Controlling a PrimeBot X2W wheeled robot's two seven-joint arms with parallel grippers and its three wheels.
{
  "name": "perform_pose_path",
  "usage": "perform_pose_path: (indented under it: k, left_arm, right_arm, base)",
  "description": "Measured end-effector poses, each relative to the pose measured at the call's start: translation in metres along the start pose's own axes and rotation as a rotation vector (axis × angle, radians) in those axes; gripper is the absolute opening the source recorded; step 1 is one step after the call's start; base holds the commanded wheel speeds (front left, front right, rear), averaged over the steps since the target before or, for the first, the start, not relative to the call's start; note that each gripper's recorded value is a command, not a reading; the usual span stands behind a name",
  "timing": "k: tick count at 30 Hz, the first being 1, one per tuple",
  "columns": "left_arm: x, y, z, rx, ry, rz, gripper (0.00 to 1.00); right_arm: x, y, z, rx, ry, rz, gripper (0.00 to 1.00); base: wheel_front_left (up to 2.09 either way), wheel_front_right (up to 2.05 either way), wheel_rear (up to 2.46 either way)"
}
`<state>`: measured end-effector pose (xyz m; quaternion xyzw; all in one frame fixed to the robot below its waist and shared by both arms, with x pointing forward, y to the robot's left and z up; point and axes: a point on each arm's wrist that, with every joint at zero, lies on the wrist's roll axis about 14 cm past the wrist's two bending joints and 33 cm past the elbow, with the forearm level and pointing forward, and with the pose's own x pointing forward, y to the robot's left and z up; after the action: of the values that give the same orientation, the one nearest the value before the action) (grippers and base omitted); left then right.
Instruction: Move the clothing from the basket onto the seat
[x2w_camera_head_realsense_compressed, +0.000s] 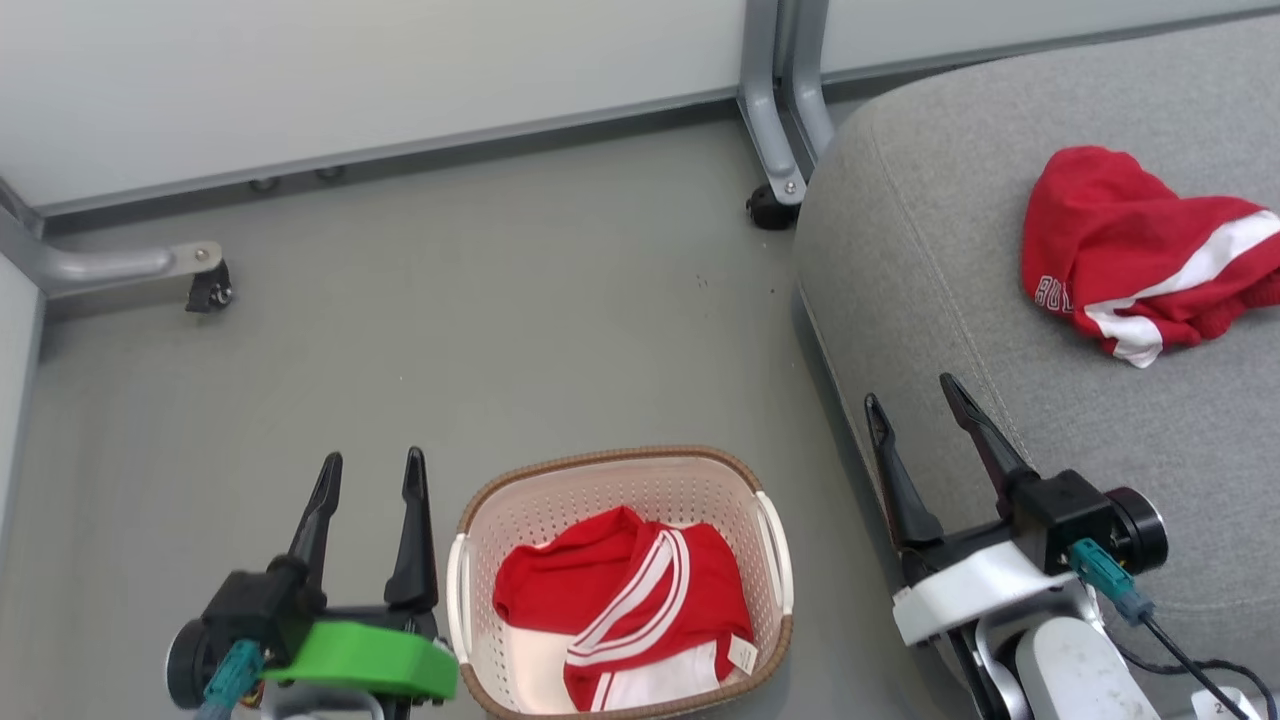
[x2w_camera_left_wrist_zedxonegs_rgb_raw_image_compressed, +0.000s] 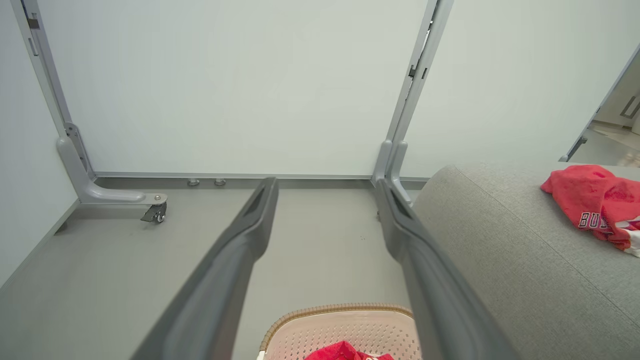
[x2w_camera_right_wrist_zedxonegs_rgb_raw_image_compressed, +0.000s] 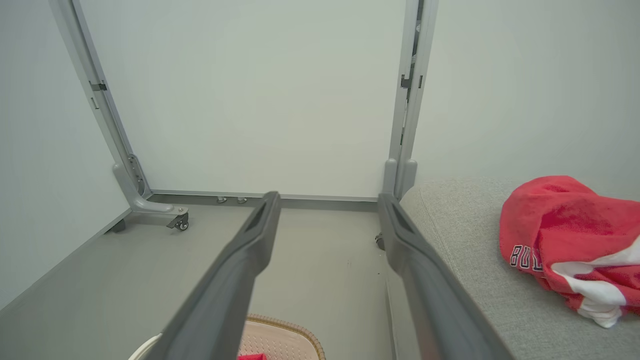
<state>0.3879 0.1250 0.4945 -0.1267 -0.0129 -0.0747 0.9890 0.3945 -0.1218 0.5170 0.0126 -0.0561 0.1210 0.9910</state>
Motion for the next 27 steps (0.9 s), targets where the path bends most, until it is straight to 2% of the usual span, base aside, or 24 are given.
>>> perform_pose_path:
  k: [4,7,13,27]
  left_arm:
    - [-0.027,0.011,0.018,0.023,-0.056,0.028,1.00]
    - [-0.042,0.016,0.030,0.082,-0.089,0.036,1.00]
    - [-0.072,0.034,0.021,0.095,-0.056,0.091,1.00]
    - [-0.084,0.029,0.009,0.091,-0.020,0.085,1.00]
  right_arm:
    - [-0.017,-0.002,0.011,0.002,-0.029,-0.020,1.00]
    - [-0.029,-0.003,0.018,0.019,-0.051,-0.034,1.00]
    - [-0.056,0.005,0.009,0.062,-0.019,-0.038,1.00]
    - [-0.069,0.013,0.003,0.056,0.001,-0.024,1.00]
  base:
    - [0.00,0.00,0.00]
    - [0.00,0.00,0.00]
    - [0.00,0.00,0.00]
    - [0.00,0.00,0.00]
